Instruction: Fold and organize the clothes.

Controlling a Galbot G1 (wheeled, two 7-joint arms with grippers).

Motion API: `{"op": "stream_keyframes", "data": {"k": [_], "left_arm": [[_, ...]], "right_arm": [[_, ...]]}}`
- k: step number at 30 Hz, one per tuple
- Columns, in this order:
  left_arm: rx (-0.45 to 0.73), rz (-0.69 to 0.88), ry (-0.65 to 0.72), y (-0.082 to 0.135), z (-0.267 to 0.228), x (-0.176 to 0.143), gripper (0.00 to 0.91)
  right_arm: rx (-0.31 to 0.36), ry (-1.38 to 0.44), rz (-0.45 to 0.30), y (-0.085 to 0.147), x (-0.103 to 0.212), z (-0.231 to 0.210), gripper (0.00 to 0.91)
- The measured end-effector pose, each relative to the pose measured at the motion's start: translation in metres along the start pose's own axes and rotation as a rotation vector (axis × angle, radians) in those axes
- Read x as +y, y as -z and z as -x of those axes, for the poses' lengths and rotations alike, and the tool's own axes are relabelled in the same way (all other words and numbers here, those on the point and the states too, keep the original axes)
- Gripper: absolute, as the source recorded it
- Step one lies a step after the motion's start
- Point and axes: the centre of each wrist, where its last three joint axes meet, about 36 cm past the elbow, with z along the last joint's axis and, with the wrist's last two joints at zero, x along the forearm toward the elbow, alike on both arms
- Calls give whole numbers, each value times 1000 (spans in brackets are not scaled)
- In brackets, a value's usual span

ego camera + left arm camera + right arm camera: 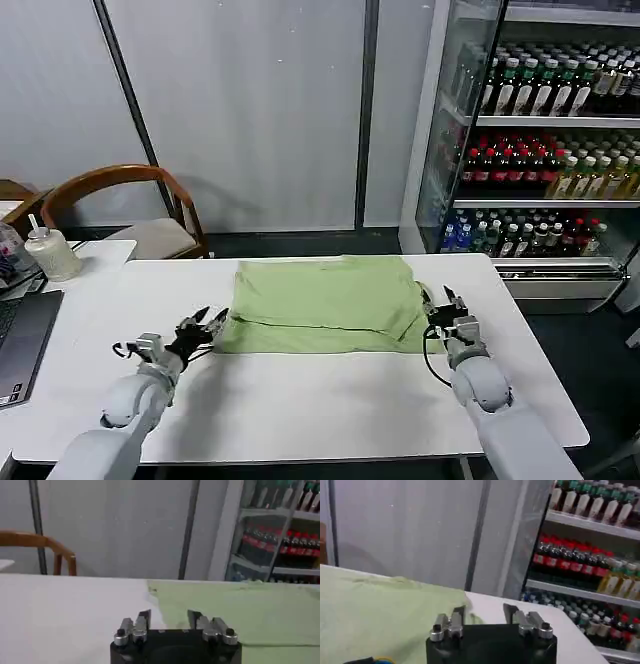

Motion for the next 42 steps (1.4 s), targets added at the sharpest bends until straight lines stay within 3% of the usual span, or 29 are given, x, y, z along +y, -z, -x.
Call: {"op": "stream_keyframes", "data": {"k": [7,8,9,10,11,24,42], "left_arm": [[59,51,-1,-9,-20,-19,907],[68,56,2,-10,-21,-22,907],[78,61,4,-11,-22,-24,756],[87,66,7,-12,-23,-26,302],[96,70,8,-13,-23,-27,20],[182,78,24,-25,-24,-38,20],[232,107,-5,-33,-27,-43,10]], "right_arm": [[54,13,25,-17,11,-26,907],[64,11,26,-19,11,-28,796],[72,11,26,-21,11,-29,0],[80,11,26,-22,11,-31,0],[89,11,26,-25,11,-32,0],[162,42,71,-33,12,-41,0],[187,65,84,-36,17,-56,0]]}}
